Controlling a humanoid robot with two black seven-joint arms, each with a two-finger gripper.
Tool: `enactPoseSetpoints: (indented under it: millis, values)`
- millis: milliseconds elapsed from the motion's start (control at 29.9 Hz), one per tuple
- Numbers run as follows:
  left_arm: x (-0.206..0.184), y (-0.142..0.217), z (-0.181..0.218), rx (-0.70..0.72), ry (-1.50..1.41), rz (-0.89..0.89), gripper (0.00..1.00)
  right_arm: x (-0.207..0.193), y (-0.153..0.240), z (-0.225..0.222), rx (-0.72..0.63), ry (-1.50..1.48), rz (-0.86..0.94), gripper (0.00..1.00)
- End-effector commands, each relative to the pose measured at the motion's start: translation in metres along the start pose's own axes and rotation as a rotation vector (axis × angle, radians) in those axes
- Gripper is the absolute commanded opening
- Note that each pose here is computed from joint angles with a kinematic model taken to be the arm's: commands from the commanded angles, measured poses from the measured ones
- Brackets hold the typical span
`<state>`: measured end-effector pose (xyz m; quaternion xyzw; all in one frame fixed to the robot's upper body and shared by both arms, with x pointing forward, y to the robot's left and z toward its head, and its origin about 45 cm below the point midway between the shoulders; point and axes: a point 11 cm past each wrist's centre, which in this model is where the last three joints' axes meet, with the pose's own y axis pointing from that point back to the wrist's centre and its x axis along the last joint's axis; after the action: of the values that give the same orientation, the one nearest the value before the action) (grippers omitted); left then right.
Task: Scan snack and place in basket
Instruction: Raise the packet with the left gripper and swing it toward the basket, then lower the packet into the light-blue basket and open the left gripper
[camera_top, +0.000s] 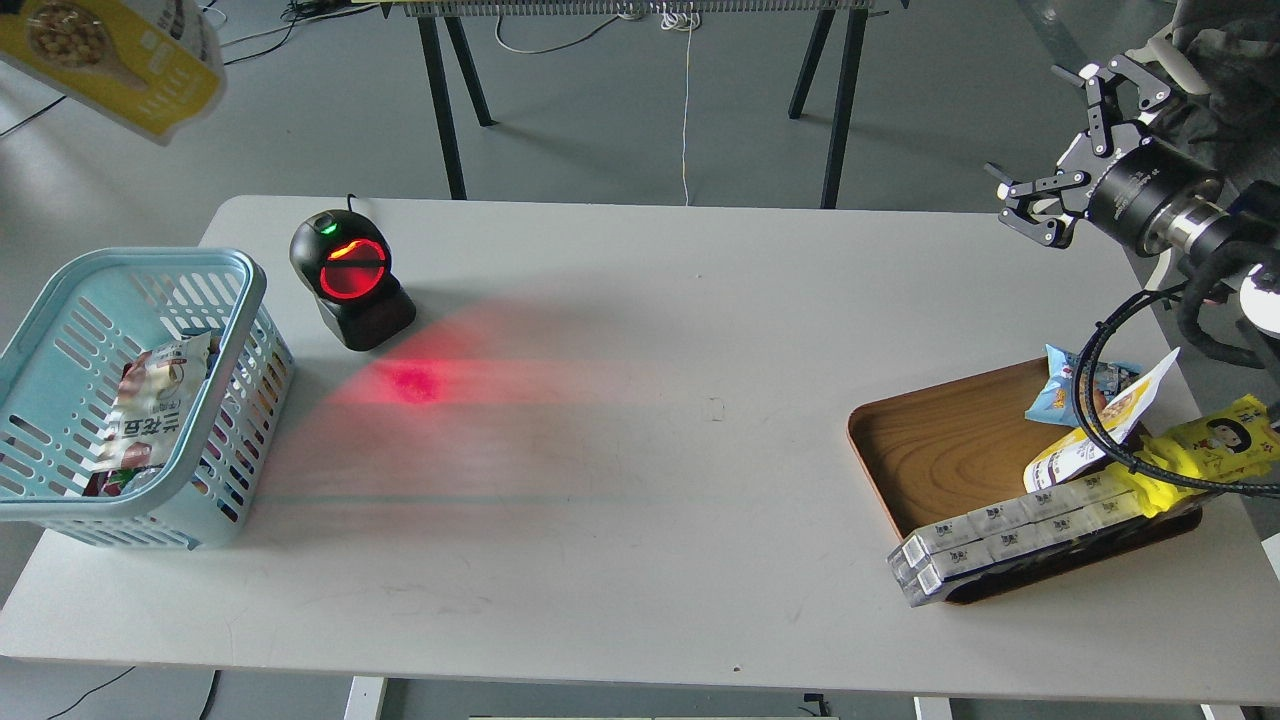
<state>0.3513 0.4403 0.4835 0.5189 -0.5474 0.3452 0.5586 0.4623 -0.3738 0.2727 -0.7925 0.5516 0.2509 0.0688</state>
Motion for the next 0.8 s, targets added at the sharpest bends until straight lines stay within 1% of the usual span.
enactPoseSetpoints:
  millis: [0, 100, 301, 434, 602, 769]
  values:
    - [-0.024, 0.014, -0.019, 0.048, -0.001, -0.03, 0.0, 0.0, 0.0, 0.0, 0.001, 0.001, -0.001, 0.99]
    - [-0.045, 0.025, -0.032, 0.089, -0.01, -0.065, 0.0, 0.0, 0.0, -0.001, 0.001, 0.001, 0.0, 0.99]
    - [-0.092, 0.046, -0.044, 0.11, -0.03, -0.13, 0.0, -0.001, 0.0, 0.0, 0.001, 0.001, -0.002, 0.99]
    - [-0.124, 0.054, -0.044, 0.111, -0.03, -0.169, 0.0, 0.0, 0.0, 0.0, 0.0, 0.0, -0.001, 0.99]
    - [-0.155, 0.065, -0.046, 0.12, -0.025, -0.227, 0.0, 0.0, 0.0, 0.0, -0.002, 0.0, -0.001, 0.99]
    - [-0.179, 0.076, -0.047, 0.126, -0.022, -0.275, 0.0, 0.0, 0.0, 0.001, -0.003, 0.001, -0.001, 0.99]
